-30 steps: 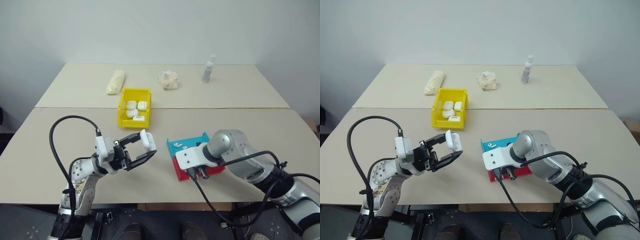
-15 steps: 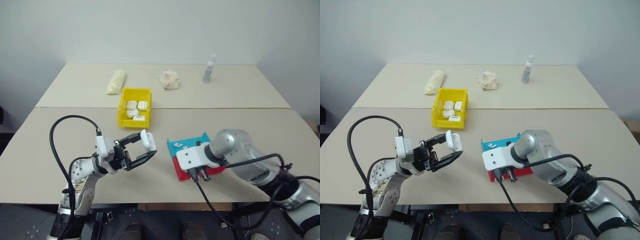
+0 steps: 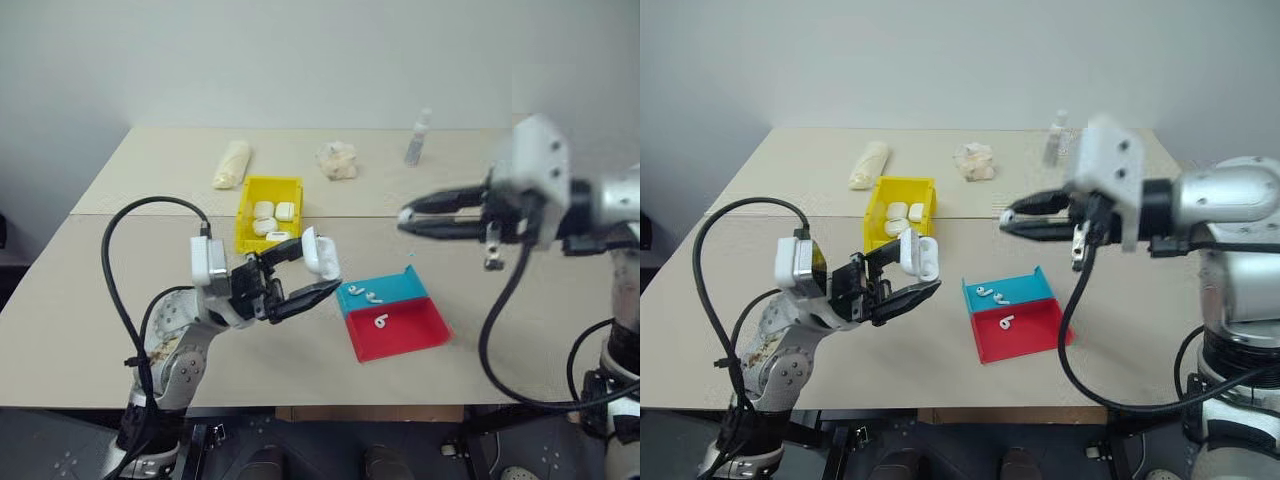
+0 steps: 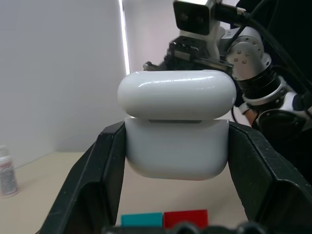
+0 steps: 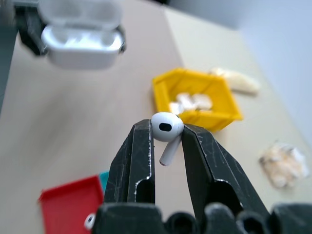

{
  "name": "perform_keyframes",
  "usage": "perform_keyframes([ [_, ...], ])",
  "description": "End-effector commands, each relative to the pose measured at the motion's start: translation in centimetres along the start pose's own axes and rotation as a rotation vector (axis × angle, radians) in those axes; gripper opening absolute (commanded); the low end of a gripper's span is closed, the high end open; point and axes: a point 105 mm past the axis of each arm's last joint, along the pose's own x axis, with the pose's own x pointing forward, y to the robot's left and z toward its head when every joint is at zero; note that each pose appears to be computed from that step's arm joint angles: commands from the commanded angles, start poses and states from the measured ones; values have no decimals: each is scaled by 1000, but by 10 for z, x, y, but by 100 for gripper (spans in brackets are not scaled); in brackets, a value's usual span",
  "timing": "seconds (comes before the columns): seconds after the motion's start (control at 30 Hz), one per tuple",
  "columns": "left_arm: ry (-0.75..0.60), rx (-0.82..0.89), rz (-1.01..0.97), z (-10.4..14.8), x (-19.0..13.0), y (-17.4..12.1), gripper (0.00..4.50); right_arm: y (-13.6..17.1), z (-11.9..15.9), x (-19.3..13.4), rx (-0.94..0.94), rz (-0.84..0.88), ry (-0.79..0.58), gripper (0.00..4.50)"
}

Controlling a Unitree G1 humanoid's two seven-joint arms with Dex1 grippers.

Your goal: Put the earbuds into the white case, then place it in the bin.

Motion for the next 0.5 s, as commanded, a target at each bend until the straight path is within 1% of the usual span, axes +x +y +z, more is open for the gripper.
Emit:
perform_keyframes([
  [0.03, -71, -7, -93, 12, 17, -10, 277, 1, 36, -10, -52, -17, -240, 66],
  [0.17, -147, -34, -127, 18, 28, -12, 277, 10, 49, -5, -4, 21, -440, 66],
  [0.2, -154, -40, -130, 19, 29, -12, 277, 13, 50, -3, 11, 32, -467, 66],
  [0.4, -187, -40, -136, 21, 34, -15, 277, 29, 46, 11, 60, 102, -573, 66],
  [0.5, -185, -33, -128, 22, 34, -16, 277, 34, 39, 17, 83, 122, -583, 66],
])
